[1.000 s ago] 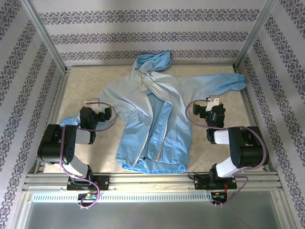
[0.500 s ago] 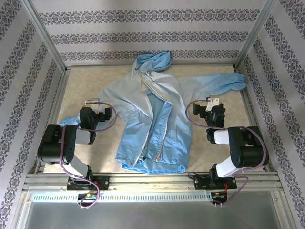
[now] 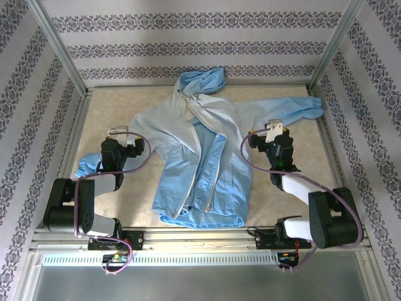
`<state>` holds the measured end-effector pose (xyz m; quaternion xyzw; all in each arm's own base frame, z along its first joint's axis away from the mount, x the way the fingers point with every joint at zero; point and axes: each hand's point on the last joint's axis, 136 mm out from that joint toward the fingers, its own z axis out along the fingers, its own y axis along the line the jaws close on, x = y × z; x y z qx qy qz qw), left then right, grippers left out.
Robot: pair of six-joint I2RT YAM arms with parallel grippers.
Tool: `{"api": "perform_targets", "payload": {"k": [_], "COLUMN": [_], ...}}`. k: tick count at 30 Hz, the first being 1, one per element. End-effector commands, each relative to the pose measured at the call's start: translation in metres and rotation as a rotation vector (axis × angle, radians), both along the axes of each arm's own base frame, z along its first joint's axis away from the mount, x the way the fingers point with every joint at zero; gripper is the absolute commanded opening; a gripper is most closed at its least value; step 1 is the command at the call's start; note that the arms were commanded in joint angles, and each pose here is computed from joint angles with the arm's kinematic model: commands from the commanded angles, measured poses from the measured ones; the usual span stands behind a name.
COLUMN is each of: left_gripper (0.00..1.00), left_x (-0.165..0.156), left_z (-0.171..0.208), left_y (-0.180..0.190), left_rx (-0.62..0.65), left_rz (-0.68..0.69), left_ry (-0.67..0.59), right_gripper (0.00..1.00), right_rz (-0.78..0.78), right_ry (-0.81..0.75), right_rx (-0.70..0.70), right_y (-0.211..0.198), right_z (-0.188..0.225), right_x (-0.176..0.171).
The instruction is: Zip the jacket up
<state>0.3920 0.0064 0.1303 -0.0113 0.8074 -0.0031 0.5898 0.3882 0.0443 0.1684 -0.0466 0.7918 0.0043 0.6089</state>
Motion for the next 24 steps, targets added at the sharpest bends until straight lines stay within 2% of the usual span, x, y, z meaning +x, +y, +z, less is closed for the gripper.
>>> {"api": "perform_targets", "payload": {"k": [1, 3, 5, 8, 12, 18, 20, 24], "left_gripper": [0.90, 0.86, 0.81, 0.74, 0.66, 0.65, 0.65, 0.64], "left_x": [-0.002, -0.005, -0.012, -0.028, -0.063, -0.142, -0.165, -0.202], "left_z": [0.017, 0.023, 0.019, 0.005, -0.013, -0.030, -0.031, -0.045], "left_y": [0.003, -0.003, -0.006, -0.022, -0.058, -0.124, -0.144, -0.169], "left_rx": [-0.069, -0.148, -0.232, -0.317, -0.409, -0.320, -0.291, -0.237], "left_rz": [0.039, 0.035, 0.052, 0.031, -0.079, -0.292, -0.353, -0.386], "left_ry": [0.038, 0.062, 0.151, 0.317, 0.482, 0.687, 0.713, 0.797], "right_gripper": [0.94, 0.92, 0.89, 0.85, 0.75, 0.70, 0.72, 0.77], "right_rz": [-0.003, 0.031, 0.081, 0.150, 0.238, 0.291, 0.274, 0.237], "right_ry": [0.088, 0.131, 0.188, 0.317, 0.497, 0.687, 0.732, 0.814], "right_rx": [-0.023, -0.026, -0.010, 0.021, 0.063, 0.129, 0.145, 0.184], "right_y": [0.012, 0.031, 0.054, 0.091, 0.138, 0.180, 0.184, 0.189], "right_z": [0.015, 0.021, 0.020, 0.001, -0.038, -0.088, -0.102, -0.126], "right_x": [-0.004, -0.006, -0.011, -0.023, -0.050, -0.103, -0.115, -0.127]}}
